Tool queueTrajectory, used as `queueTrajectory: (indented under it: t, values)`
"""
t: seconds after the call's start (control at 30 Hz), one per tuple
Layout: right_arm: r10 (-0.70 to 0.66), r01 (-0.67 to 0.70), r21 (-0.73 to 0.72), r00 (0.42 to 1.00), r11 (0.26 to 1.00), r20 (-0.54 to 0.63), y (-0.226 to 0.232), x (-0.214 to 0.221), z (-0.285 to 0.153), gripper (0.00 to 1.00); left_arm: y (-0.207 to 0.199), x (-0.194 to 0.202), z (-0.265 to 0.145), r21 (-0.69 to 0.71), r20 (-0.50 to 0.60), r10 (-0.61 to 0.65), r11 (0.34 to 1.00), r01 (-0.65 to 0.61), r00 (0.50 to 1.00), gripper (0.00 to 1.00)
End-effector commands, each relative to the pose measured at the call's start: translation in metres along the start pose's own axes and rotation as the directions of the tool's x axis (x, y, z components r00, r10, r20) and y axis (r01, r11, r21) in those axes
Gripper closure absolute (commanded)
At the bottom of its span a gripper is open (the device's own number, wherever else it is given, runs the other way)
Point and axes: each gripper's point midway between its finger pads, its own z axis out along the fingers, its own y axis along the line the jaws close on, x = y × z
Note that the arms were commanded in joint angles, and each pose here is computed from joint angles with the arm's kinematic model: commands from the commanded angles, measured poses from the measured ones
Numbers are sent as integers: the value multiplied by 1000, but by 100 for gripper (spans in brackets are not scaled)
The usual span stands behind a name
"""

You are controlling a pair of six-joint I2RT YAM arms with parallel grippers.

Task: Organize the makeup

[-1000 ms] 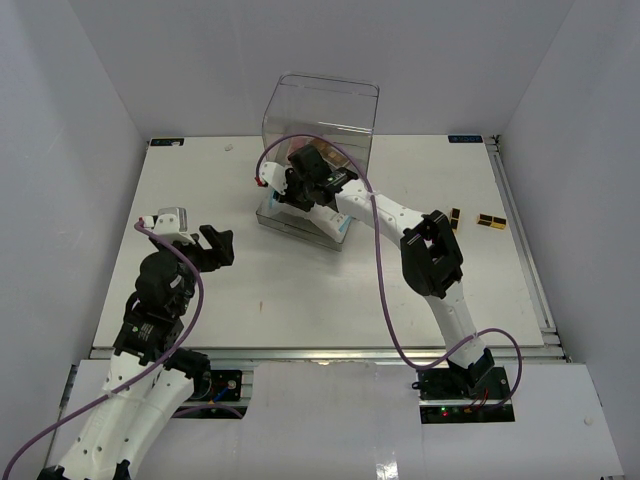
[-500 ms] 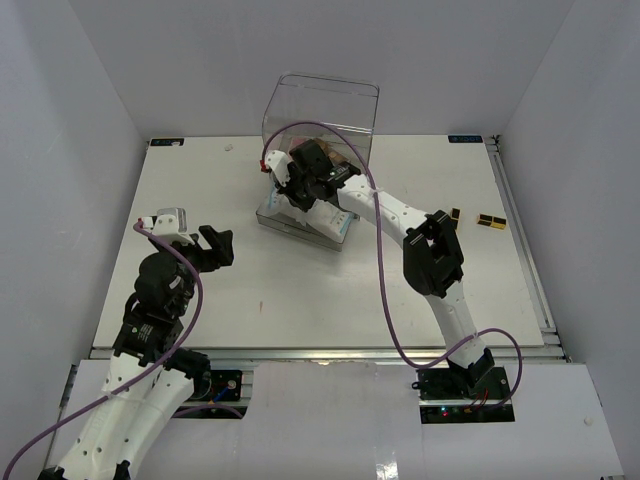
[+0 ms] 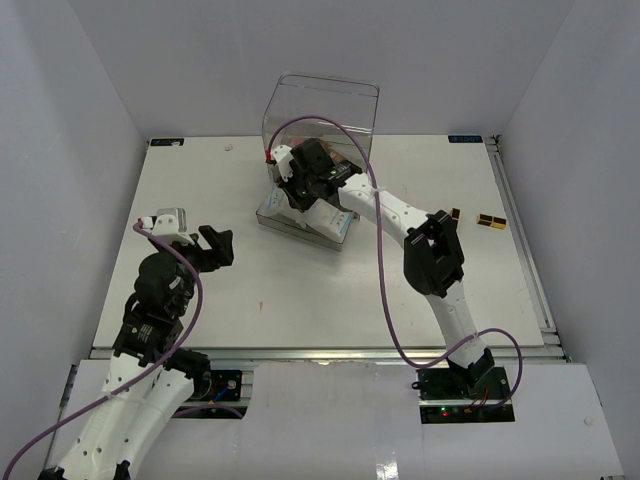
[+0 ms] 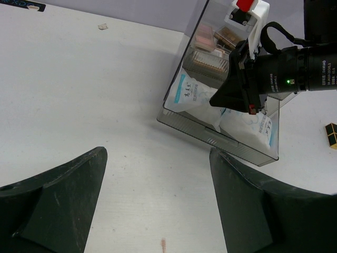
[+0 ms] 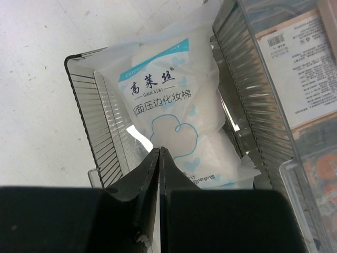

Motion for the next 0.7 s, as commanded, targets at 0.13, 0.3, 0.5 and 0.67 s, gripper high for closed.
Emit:
queueTrajectory:
  t: [0.13,0.3,0.5,0.67]
  values:
    - [-193,188,45,966,981,172,2,-51,-43,92,4,-2,-1,-14,19,1,1000,0,1000,10]
    - [-276,267,71,935,961,223,4,-69,-47,90,4,-3,-1,-17,23,0,1000,1,1000,10]
    - [-357,351,70,899,934,254,8,-83,-28,85,6,-3,-1,-28,24,0,1000,0,1000,10]
    - [-385,373,94,886,923,259,2,-85,-4,87,8,-3,-1,-35,22,3,999,-2,1000,10]
